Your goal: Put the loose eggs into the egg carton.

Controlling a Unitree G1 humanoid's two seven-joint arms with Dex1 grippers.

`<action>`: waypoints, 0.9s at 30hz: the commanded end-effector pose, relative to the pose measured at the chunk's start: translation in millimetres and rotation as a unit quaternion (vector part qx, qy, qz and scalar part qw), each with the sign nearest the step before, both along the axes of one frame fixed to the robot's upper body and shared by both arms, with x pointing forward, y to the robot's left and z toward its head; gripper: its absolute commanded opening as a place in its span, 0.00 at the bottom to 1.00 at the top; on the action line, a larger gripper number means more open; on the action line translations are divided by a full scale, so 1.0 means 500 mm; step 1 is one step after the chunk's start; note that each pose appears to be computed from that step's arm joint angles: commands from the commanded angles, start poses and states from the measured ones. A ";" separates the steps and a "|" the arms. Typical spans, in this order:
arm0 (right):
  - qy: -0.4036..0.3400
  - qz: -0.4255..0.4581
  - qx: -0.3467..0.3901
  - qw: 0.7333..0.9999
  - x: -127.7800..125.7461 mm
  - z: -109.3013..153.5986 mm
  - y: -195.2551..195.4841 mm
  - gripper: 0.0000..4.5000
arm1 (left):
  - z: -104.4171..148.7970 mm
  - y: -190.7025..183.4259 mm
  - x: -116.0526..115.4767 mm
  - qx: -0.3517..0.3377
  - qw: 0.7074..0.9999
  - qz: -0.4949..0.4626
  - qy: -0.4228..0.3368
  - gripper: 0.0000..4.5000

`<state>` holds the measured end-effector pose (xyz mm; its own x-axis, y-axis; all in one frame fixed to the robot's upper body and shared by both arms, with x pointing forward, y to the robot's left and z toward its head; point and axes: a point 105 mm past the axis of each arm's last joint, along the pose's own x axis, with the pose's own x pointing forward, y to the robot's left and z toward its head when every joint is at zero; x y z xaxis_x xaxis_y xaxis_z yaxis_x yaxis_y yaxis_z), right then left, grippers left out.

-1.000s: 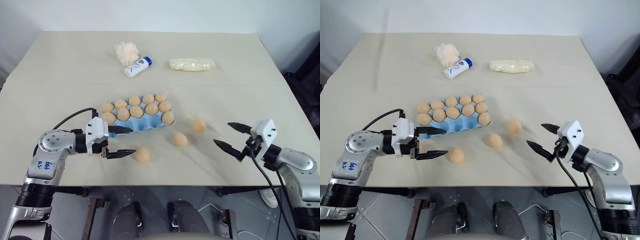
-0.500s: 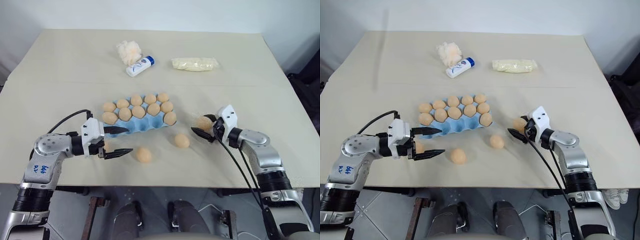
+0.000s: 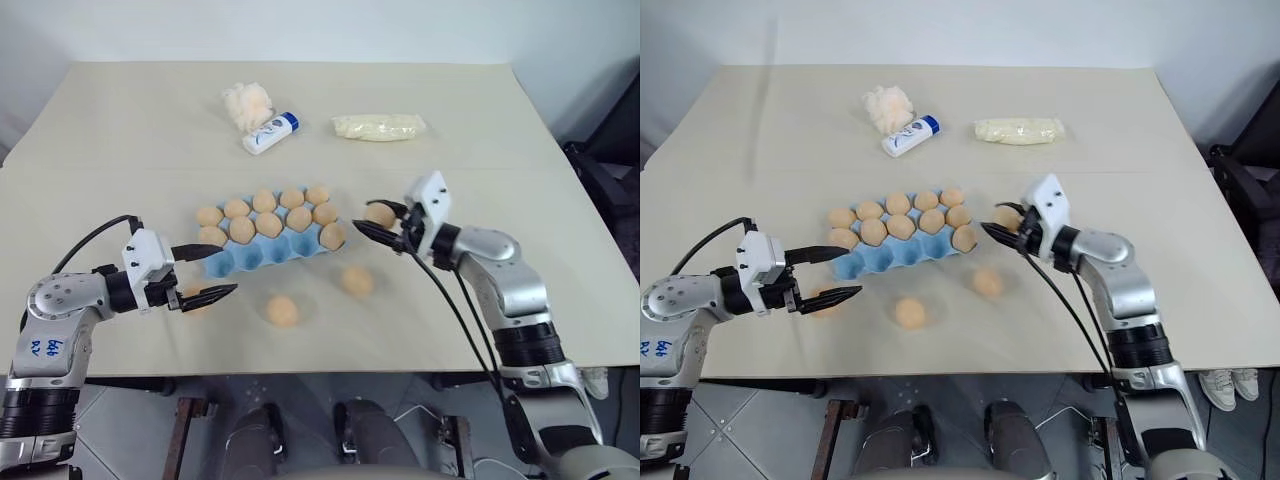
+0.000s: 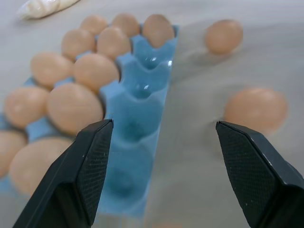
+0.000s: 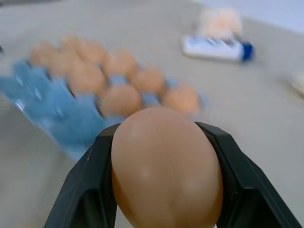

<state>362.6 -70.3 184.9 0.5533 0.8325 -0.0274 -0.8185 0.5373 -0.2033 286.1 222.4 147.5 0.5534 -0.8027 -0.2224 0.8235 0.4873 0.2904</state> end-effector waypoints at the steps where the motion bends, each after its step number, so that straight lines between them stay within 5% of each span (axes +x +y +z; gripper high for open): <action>1: -0.009 0.023 -0.001 1.000 -0.006 0.015 0.044 0.50 | 0.010 0.022 -0.002 0.005 1.000 0.018 -0.010 0.82; 9: 0.010 0.077 -0.030 0.997 -0.010 -0.035 0.134 0.50 | 0.012 0.011 -0.005 -0.001 1.000 0.020 -0.016 0.82; 14: 0.011 0.055 -0.007 0.998 -0.001 -0.026 0.121 0.79 | 0.015 0.003 -0.005 -0.004 1.000 0.014 -0.017 0.82; 17: 0.002 0.037 -0.006 0.999 0.001 -0.018 0.092 0.99 | 0.016 -0.006 -0.001 -0.005 1.000 0.007 -0.016 0.82; 24: -0.043 -0.001 0.010 0.999 -0.052 0.010 -0.044 0.99 | 0.024 -0.049 0.008 -0.009 0.999 -0.031 -0.023 0.82; 27: -0.022 -0.040 0.011 0.999 -0.079 -0.017 -0.121 0.99 | 0.016 -0.065 0.015 -0.004 0.999 -0.043 -0.019 0.82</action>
